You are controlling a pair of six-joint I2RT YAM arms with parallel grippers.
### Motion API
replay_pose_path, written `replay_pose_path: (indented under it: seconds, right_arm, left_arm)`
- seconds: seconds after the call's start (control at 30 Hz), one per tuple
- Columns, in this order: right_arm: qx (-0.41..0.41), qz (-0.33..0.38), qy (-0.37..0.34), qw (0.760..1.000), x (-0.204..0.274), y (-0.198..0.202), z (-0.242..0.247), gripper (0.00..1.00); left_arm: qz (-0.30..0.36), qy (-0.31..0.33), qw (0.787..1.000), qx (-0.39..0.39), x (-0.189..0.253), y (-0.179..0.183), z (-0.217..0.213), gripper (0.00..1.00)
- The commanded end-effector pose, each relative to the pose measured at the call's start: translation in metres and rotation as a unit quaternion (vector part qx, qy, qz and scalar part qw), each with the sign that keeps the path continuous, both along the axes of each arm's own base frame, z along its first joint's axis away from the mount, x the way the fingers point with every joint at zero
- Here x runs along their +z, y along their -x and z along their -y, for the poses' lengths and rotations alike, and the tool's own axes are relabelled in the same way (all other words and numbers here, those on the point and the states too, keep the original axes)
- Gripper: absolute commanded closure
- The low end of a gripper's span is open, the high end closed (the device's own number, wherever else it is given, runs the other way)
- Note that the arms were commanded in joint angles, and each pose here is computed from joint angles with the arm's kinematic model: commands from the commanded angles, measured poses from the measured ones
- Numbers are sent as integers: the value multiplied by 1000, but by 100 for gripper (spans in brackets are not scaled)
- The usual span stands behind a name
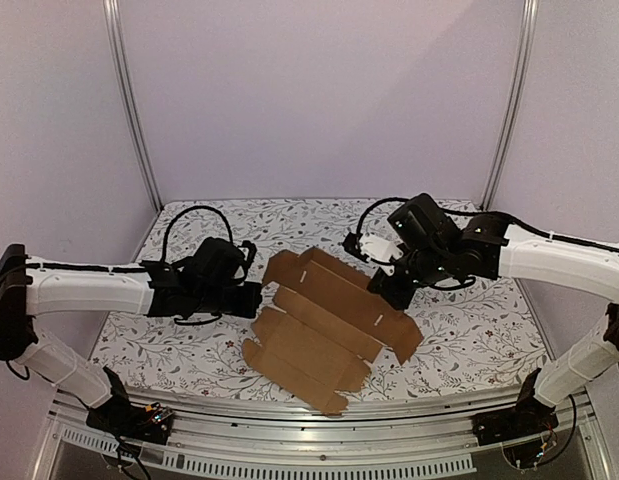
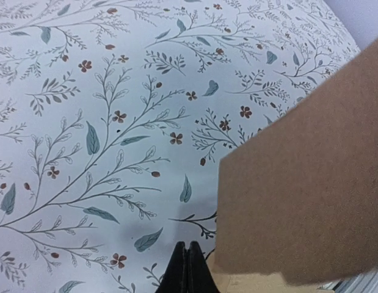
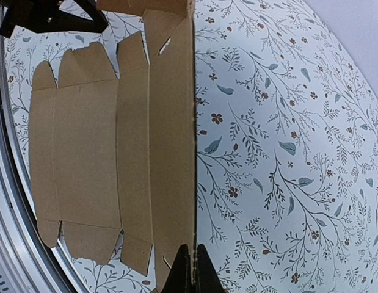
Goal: Fold the paper box
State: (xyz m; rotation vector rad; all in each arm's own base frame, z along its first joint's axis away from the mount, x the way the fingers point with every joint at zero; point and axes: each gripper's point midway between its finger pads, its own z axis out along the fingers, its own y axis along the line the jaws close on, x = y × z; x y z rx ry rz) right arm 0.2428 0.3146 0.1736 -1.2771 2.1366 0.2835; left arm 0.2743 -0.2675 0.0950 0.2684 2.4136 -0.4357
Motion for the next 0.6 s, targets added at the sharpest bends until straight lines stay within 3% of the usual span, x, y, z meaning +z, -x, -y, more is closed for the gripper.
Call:
replay_pose_path:
  seconds: [0.0, 0.57]
  right_arm:
    - [-28, 3, -26, 999, 17, -4, 12, 100]
    - [96, -22, -111, 989, 61, 46, 3, 100]
  left_arm:
    - [22, 4, 1000, 1, 20, 4, -16, 100]
    - [78, 108, 990, -49, 89, 26, -23, 99]
